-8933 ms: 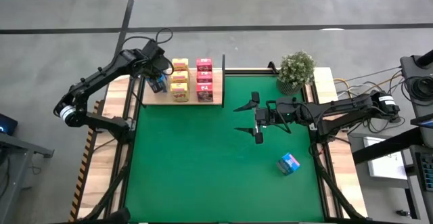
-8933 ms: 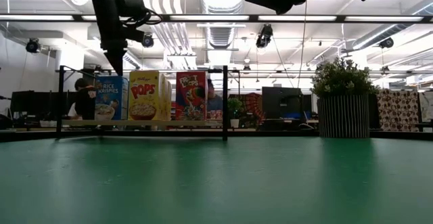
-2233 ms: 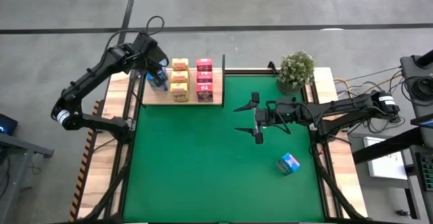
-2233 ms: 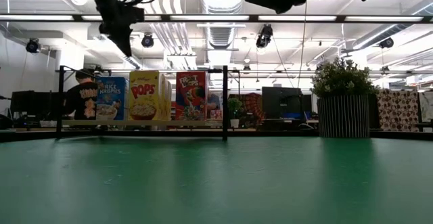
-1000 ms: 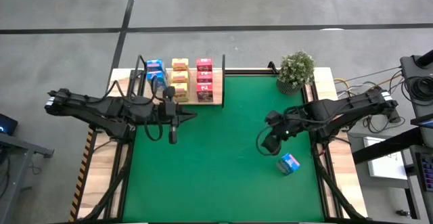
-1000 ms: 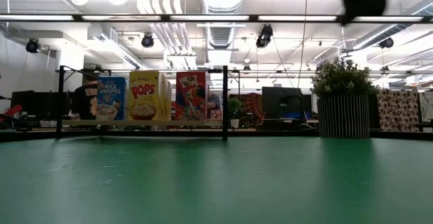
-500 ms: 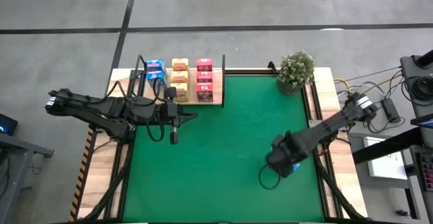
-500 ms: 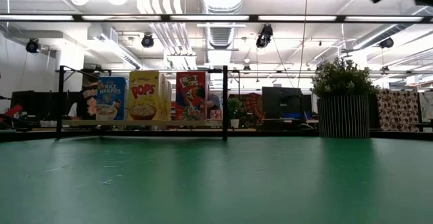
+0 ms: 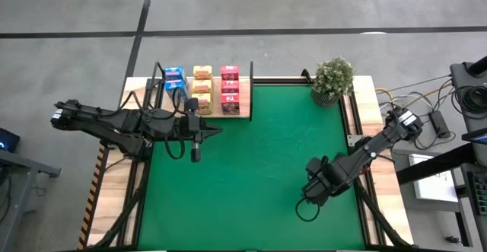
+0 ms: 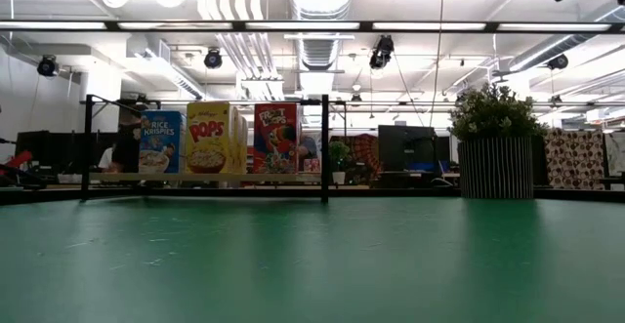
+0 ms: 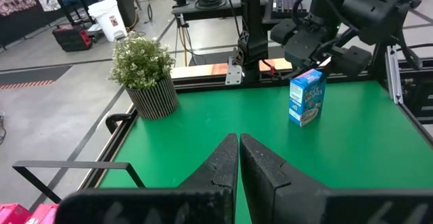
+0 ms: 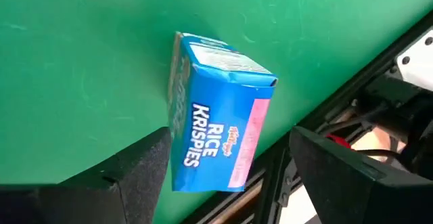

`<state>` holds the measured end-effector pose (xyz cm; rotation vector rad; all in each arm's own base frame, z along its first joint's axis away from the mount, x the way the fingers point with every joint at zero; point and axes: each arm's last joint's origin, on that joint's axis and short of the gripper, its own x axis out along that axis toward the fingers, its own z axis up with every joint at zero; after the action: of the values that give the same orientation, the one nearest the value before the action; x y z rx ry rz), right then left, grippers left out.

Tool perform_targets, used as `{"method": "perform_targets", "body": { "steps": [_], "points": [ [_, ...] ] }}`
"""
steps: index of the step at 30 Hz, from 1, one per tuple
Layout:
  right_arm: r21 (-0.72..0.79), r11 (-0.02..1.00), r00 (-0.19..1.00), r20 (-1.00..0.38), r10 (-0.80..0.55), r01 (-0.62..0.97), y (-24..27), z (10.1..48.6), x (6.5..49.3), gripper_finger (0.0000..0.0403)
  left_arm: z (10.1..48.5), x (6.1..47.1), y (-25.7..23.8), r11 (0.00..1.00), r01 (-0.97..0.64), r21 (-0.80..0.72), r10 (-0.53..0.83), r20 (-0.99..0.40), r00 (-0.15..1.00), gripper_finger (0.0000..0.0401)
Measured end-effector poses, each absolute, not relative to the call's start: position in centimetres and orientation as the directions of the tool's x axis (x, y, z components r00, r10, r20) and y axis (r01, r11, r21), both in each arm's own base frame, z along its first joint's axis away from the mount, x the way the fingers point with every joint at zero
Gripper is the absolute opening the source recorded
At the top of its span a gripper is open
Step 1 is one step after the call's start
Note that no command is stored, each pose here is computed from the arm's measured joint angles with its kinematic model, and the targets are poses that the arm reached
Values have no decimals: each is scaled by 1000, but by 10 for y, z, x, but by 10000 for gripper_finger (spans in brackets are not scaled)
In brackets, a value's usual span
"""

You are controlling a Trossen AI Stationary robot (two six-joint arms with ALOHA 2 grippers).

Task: Stack cereal on shelf
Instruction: Put the blue cereal box aligned with the blue cereal box on the shelf

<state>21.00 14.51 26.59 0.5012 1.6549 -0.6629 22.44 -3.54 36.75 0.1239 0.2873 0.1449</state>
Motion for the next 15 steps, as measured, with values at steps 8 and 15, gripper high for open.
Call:
{"method": "perform_targets", "body": {
  "steps": [8, 15],
  "points": [
    [-101, 772, -106, -993, -44, 628, 147, 258, 215, 265, 367, 224, -35, 982, -124, 142, 160, -274, 949, 0],
    [-97, 777, -87, -995, -55, 622, 147, 257, 216, 211, 367, 224, -37, 983, -119, 142, 154, -274, 949, 0]
  ]
}}
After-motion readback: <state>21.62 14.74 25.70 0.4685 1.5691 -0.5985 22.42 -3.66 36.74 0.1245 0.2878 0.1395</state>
